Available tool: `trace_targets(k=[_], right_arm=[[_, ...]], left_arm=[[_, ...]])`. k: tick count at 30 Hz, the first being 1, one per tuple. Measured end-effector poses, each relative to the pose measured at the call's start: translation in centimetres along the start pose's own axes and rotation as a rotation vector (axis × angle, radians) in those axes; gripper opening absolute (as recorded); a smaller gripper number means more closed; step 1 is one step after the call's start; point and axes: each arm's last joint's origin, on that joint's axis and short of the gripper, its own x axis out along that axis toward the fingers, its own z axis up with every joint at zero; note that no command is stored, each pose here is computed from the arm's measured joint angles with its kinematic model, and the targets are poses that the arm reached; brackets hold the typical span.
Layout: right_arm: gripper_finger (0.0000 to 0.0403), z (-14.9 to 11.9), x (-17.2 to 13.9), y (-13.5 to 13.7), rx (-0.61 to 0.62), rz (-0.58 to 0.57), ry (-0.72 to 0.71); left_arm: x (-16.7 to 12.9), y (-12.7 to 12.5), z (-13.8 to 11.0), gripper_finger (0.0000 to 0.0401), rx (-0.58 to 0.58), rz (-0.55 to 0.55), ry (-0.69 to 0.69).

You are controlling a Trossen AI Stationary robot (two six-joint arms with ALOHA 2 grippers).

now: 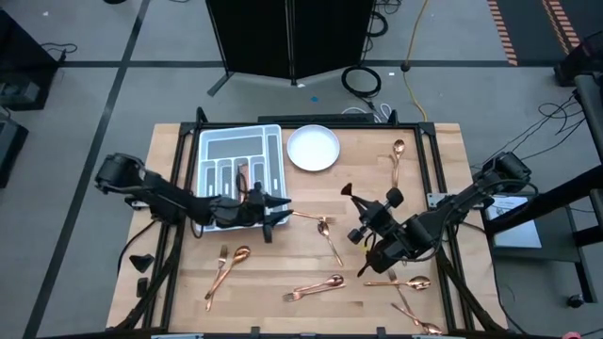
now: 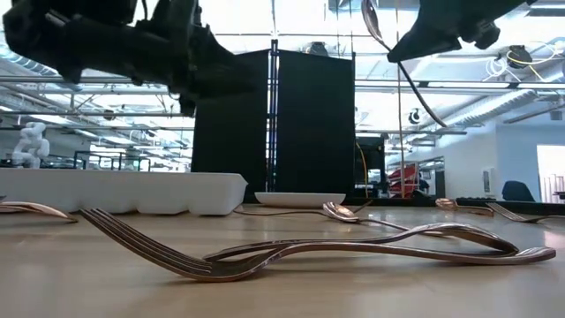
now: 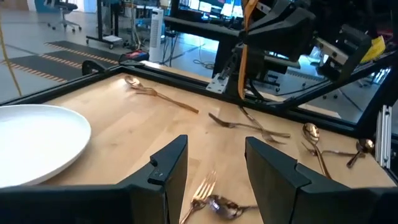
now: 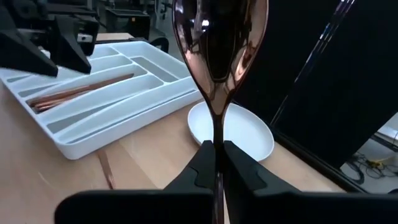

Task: Sort silverware
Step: Put the spoon on the silverware tray

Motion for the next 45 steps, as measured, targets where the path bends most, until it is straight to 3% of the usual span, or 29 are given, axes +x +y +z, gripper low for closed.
trace_targets(k=[2, 7, 13, 16, 22, 27, 33, 39, 45], right_arm=[[0.0000, 0.0, 0.0, 0.1, -0.017, 0.018, 0.017], [0.0000, -0.5, 0.3, 0.5, -0.108, 0.217, 0.255], [0.0000, -0.2, 1.7, -0.2, -0.225, 0.311, 0.344], [0.0000, -0.2, 3.4, -1.7, -0.198, 0.369, 0.363], [0.0000, 0.4, 5.9, -4.5, 0.029, 0.456, 0.168], [0.0000, 1.5, 6.8, -5.4, 0.181, 0.429, -0.048], [0.0000, 2.3, 8.1, -4.2, 0.368, 0.410, -0.271], [0.0000, 1.4, 9.5, -2.3, 0.488, 0.439, -0.349], [0.0000, 0.4, 10.6, -0.9, 0.591, 0.455, -0.405]], left_arm=[[0.7, -0.3, -0.1, 0.0155, -0.002, -0.003, -0.004], [1.7, -1.1, 0.2, 0.0155, -0.005, -0.086, 0.002], [1.8, -1.3, 0.3, 0.0155, 0.000, -0.131, 0.006], [1.8, -1.3, 0.1, 0.0155, 0.007, -0.135, 0.029], [1.8, -1.4, -0.3, 0.0155, 0.015, -0.177, 0.081], [1.8, -1.3, -0.4, 0.0155, 0.016, -0.173, 0.085], [1.8, -1.1, 0.0, 0.0155, 0.008, -0.064, 0.036], [1.9, -0.9, 0.6, 0.0155, -0.010, 0.046, -0.046], [2.5, -1.3, 1.8, 0.0155, 0.114, 0.105, -0.083]])
